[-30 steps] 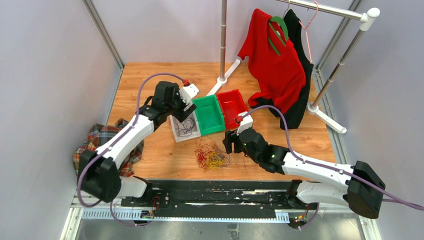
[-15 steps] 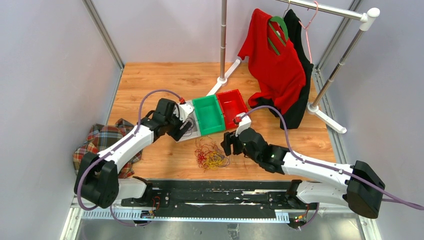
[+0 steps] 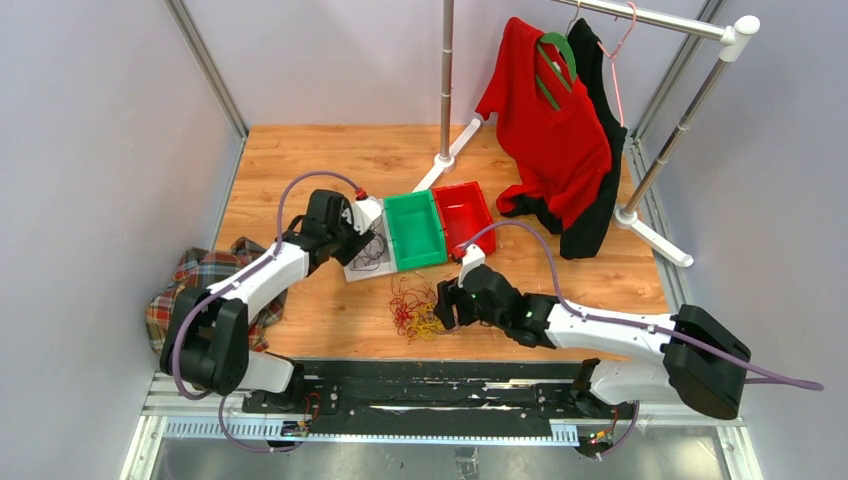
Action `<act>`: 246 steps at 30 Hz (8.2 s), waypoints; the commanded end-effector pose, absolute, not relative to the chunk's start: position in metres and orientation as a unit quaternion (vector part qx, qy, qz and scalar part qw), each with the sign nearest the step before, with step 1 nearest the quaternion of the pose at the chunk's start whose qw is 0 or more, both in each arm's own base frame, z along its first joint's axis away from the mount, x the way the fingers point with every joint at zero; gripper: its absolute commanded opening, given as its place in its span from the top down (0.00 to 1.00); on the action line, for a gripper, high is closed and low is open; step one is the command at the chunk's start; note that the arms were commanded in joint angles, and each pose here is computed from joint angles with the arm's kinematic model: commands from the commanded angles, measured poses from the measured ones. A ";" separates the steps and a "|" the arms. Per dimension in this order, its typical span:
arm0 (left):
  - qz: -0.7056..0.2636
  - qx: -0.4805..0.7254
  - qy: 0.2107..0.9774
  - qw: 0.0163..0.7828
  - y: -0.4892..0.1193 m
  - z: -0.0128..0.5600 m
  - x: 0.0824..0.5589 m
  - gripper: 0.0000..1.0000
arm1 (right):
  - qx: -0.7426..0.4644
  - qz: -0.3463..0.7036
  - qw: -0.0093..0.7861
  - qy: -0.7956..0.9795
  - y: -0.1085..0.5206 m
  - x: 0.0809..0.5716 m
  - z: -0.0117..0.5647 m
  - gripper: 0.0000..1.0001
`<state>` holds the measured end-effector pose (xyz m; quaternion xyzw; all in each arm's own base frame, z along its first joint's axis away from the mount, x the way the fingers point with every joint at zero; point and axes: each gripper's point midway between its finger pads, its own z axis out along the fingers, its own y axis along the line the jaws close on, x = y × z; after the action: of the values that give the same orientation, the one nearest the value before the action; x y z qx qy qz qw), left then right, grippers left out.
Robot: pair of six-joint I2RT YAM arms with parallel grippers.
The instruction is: Untangle the cables
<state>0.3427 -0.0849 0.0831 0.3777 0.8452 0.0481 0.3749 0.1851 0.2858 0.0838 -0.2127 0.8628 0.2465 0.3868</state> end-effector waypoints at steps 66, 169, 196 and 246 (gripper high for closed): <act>-0.120 0.786 0.428 0.431 -0.241 0.208 0.174 0.99 | -0.221 0.299 0.465 0.804 0.280 0.188 0.154 0.55; -0.101 0.610 0.365 0.696 -0.237 0.568 0.178 1.00 | -0.136 0.172 0.533 0.817 0.286 0.209 0.069 0.57; 0.119 0.269 0.135 0.946 -0.146 0.760 0.164 1.00 | -0.160 0.181 0.528 0.814 0.284 0.202 0.074 0.37; 0.127 0.326 0.004 0.937 -0.165 0.776 0.118 1.00 | -0.307 0.272 0.569 0.713 0.398 0.207 0.170 0.54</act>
<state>0.1445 -0.1829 0.7527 0.3524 0.0518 0.1049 0.9285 0.1920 0.4061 0.2020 -0.3370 0.6853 0.3001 0.5716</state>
